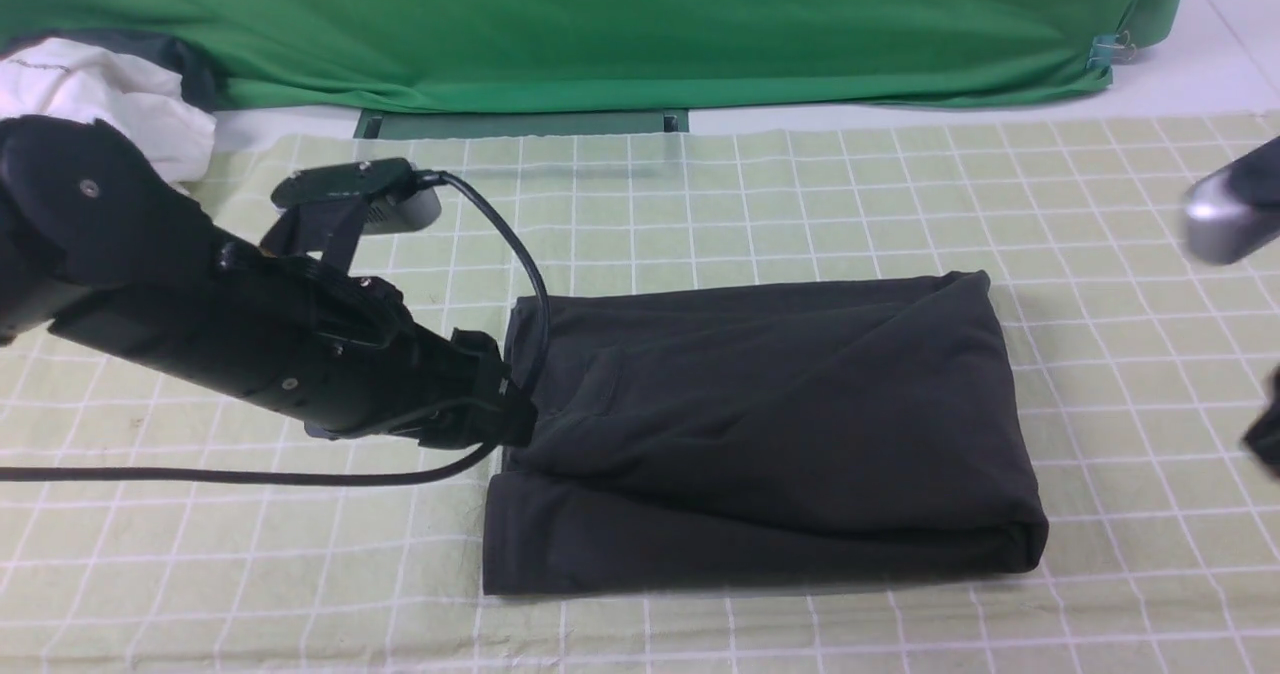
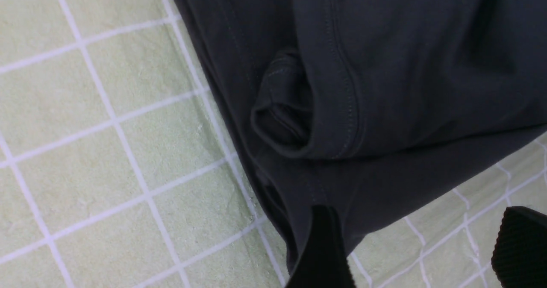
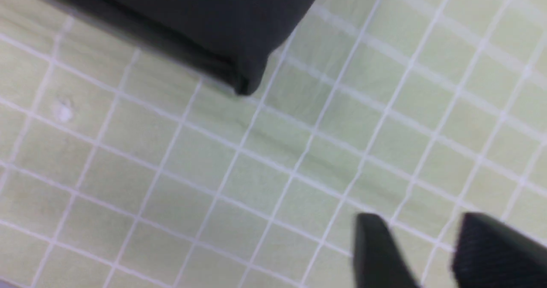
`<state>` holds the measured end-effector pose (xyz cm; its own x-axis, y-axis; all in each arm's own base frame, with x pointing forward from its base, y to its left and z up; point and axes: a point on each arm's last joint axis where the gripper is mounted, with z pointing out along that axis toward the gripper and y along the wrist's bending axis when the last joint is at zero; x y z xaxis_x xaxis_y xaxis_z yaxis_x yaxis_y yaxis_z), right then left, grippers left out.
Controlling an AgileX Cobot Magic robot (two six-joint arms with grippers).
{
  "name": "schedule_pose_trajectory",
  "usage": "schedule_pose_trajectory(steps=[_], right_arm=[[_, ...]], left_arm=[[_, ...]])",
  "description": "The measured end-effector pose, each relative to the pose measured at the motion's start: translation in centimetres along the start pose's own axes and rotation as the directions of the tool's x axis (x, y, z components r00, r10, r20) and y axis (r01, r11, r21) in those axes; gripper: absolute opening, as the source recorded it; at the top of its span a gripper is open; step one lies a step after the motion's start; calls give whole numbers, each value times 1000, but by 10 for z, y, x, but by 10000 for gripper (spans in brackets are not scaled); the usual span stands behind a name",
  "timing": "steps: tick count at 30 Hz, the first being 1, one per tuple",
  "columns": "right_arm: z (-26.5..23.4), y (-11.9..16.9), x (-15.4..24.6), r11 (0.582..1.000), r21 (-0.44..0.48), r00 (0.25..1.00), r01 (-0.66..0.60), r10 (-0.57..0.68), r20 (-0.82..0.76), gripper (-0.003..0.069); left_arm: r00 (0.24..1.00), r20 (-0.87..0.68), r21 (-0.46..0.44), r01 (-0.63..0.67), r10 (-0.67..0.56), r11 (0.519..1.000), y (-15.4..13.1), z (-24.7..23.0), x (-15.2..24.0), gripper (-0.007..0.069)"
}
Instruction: Fold a long-sleeved shirt over a green coffee tablecloth.
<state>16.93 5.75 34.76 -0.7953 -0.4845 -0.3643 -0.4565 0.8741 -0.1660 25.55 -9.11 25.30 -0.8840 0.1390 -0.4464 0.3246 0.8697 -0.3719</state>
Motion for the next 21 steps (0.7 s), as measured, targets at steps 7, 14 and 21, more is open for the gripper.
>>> schedule_pose_trajectory(steps=[7, 14, 21], right_arm=[[-68, 2, 65, 996, 43, 906, -75, 50, 421, 4], [-58, 15, 133, 990, 36, 666, -140, 67, 743, -2], [6, 28, 142, 990, 0, 503, -143, 73, 861, -3]], left_arm=[[1000, -24, 15, -4, 5, 1000, -3, -3, 3, 482], [999, -34, 18, -5, 6, 1000, -3, -3, 4, 301], [999, -34, 17, -7, 8, 1000, -3, -3, 4, 33]])
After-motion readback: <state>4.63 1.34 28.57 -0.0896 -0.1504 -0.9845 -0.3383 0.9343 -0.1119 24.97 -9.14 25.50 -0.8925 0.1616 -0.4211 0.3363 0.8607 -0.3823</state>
